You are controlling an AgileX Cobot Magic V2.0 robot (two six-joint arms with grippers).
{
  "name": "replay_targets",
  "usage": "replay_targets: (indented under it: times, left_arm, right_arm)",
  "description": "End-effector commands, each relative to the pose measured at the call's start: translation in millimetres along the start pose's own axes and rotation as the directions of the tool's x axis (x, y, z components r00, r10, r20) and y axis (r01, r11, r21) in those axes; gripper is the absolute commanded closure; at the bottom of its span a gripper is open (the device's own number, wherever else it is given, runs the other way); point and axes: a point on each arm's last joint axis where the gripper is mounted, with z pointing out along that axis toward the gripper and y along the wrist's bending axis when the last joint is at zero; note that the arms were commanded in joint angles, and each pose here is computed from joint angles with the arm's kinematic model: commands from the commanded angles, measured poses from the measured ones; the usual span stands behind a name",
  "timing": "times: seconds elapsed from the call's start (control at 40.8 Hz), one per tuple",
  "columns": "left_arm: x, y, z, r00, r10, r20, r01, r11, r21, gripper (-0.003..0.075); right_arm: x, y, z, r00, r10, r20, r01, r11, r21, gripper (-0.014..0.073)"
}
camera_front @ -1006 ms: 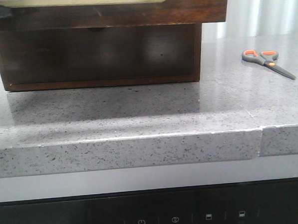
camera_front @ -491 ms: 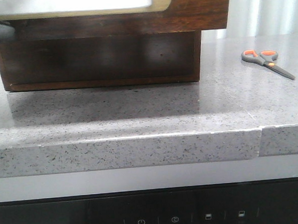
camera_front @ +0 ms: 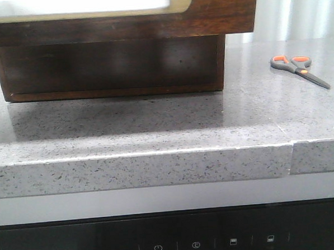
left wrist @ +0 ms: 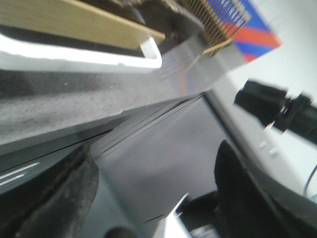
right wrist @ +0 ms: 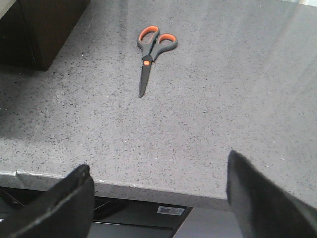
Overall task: Put scissors in drawer with both arms
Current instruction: 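Pull the drawer open toward the robot with the left gripper, then lower the right gripper over the orange-handled scissors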
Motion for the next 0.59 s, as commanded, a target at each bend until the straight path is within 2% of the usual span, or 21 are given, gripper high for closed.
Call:
replay_targets:
  times: [0.0,0.123,0.27,0.343,0.442,0.564]
  left_arm:
    - [-17.4,-27.1,-15.1,0.996,0.091,-0.001,-0.091,0.991,-0.100,0.0230]
    - [-36.7,-47.8,-38.6,0.972,0.230,-0.045,-0.231,0.910,-0.343,0.0230]
    - [-57.5,-64.5,-68.7,0.938,0.327,-0.111,-0.327,0.734,-0.596,0.0230]
    - [-63.6,-69.6,-79.6,0.922,0.362,-0.135,-0.355,0.656,-0.666,0.0230]
    - [-66.4,-71.8,-85.0,0.915,0.375,-0.147,-0.363,0.612,-0.702,0.0230]
    - [-67.2,-75.6,-81.3,0.862,0.465,-0.203,-0.472,0.588,-0.656,0.0230]
  right_arm:
    - [-13.4,-2.2,-1.4,0.997,-0.012,0.080,0.011,1.000,0.020,0.0022]
    - [-13.4,-2.2,-1.4,0.997,-0.012,0.080,0.011,1.000,0.020,0.0022]
    - [-13.4,-2.2,-1.4,0.997,-0.012,0.080,0.011,1.000,0.020,0.0022]
    - [-13.4,-2.2,-1.4,0.997,-0.012,0.080,0.011,1.000,0.020,0.0022]
    - [-13.4,-2.2,-1.4,0.997,-0.012,0.080,0.011,1.000,0.020,0.0022]
    - [-13.4,-2.2,-1.4,0.997,-0.012,0.080,0.011,1.000,0.020,0.0022]
